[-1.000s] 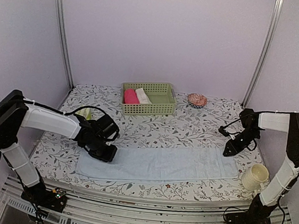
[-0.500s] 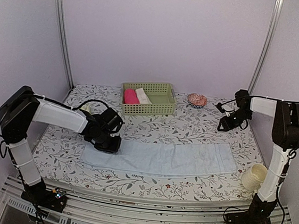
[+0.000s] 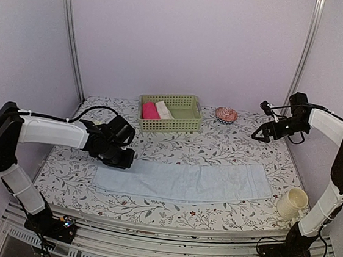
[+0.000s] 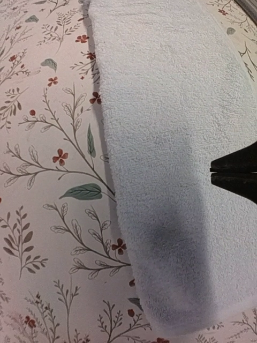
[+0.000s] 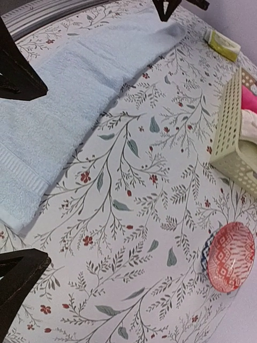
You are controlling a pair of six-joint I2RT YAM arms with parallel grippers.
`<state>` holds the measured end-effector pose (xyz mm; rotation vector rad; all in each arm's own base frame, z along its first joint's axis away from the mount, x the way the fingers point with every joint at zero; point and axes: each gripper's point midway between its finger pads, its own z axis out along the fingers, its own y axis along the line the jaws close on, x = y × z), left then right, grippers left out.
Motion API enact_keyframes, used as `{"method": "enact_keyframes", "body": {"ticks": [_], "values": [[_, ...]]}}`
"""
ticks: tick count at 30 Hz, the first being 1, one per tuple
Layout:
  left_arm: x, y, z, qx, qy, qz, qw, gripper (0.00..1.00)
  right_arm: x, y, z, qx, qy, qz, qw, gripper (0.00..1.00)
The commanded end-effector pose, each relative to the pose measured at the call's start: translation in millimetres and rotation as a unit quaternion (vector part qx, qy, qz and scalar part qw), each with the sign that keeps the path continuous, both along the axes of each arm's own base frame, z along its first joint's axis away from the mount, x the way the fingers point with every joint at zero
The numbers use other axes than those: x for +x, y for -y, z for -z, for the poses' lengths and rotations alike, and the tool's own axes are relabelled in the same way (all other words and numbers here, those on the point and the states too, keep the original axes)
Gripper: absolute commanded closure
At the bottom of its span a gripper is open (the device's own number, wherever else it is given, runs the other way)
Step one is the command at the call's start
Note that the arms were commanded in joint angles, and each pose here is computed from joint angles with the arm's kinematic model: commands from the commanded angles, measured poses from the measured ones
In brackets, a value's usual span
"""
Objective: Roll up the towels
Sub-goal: Smooth out the towel at the center of the board.
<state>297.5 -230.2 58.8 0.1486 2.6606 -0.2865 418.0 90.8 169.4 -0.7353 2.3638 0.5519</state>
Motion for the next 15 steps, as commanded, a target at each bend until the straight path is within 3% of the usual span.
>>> {"method": "enact_keyframes", "body": {"ticks": [1,8,15], "values": [[4.2,-33.8,11.6,0.062,-0.008,-0.019,0.998,1.0,-39.3,-29.6,-9.0,0.067,0.011,-0.09,0.994,0.01],[20.8,-45.5,26.2,0.077,-0.029,-0.022,0.996,1.0,-49.2,-38.7,-58.0,0.082,0.071,-0.137,0.985,0.01],[-2.6,-71.8,60.9,0.08,-0.091,-0.048,0.991,1.0,-53.2,-21.1,-60.8,0.007,0.131,-0.105,0.986,0.01]]}}
